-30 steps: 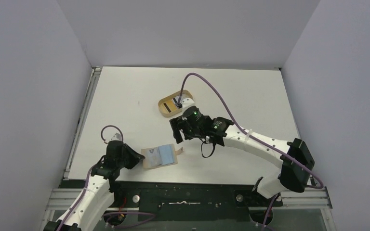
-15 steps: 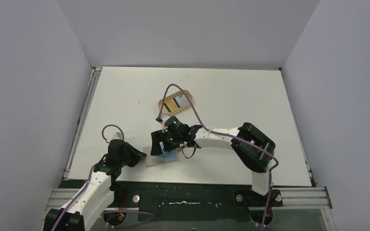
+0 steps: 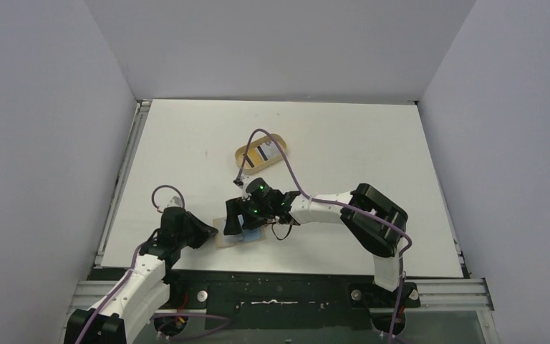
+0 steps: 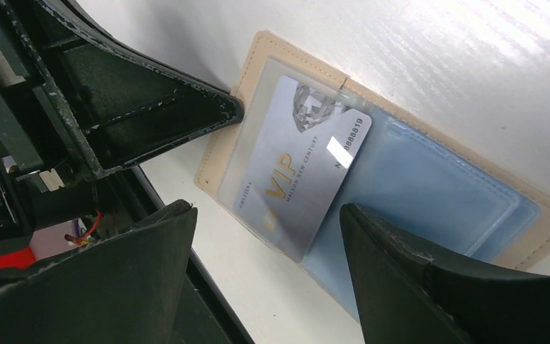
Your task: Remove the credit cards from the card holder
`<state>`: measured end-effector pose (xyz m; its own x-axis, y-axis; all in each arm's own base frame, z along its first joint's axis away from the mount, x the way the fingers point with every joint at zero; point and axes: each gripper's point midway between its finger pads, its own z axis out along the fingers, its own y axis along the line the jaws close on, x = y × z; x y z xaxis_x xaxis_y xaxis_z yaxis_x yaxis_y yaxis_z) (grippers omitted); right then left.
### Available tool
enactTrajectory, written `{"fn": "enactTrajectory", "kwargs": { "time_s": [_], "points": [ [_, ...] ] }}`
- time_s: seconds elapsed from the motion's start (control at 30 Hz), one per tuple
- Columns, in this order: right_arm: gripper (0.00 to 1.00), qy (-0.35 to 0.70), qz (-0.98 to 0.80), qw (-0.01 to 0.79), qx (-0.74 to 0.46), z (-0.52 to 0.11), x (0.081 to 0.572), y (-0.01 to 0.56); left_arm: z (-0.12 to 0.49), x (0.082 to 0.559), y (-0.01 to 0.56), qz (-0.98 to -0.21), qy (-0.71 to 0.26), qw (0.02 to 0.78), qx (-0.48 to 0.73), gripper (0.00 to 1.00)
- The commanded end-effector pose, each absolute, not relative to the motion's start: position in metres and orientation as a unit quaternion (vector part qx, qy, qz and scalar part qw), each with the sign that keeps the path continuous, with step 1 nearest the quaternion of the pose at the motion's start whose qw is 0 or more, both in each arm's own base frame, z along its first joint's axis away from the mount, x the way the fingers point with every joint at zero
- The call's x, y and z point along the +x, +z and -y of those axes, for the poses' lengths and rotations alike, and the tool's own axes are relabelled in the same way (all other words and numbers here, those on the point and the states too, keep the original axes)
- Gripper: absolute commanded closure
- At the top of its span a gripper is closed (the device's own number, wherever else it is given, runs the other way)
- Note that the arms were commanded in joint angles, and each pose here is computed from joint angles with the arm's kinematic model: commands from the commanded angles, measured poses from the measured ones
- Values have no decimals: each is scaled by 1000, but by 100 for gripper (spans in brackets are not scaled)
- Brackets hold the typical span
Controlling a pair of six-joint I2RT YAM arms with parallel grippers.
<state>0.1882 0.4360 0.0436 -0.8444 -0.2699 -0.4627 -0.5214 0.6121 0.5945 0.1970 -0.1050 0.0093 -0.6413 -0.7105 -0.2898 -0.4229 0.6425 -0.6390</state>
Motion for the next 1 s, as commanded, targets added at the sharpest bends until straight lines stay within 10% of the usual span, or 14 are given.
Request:
{"fn": "enactTrajectory", "kwargs": {
  "time_s": [0.0, 0.97],
  "points": [
    [25, 395, -874, 172, -224, -448, 181, 42, 90, 187, -5, -882, -216, 258, -329, 100],
    [44, 599, -777, 137, -134, -491, 171, 92, 89, 183, -3, -882, -215, 262, -328, 100]
  ]
}}
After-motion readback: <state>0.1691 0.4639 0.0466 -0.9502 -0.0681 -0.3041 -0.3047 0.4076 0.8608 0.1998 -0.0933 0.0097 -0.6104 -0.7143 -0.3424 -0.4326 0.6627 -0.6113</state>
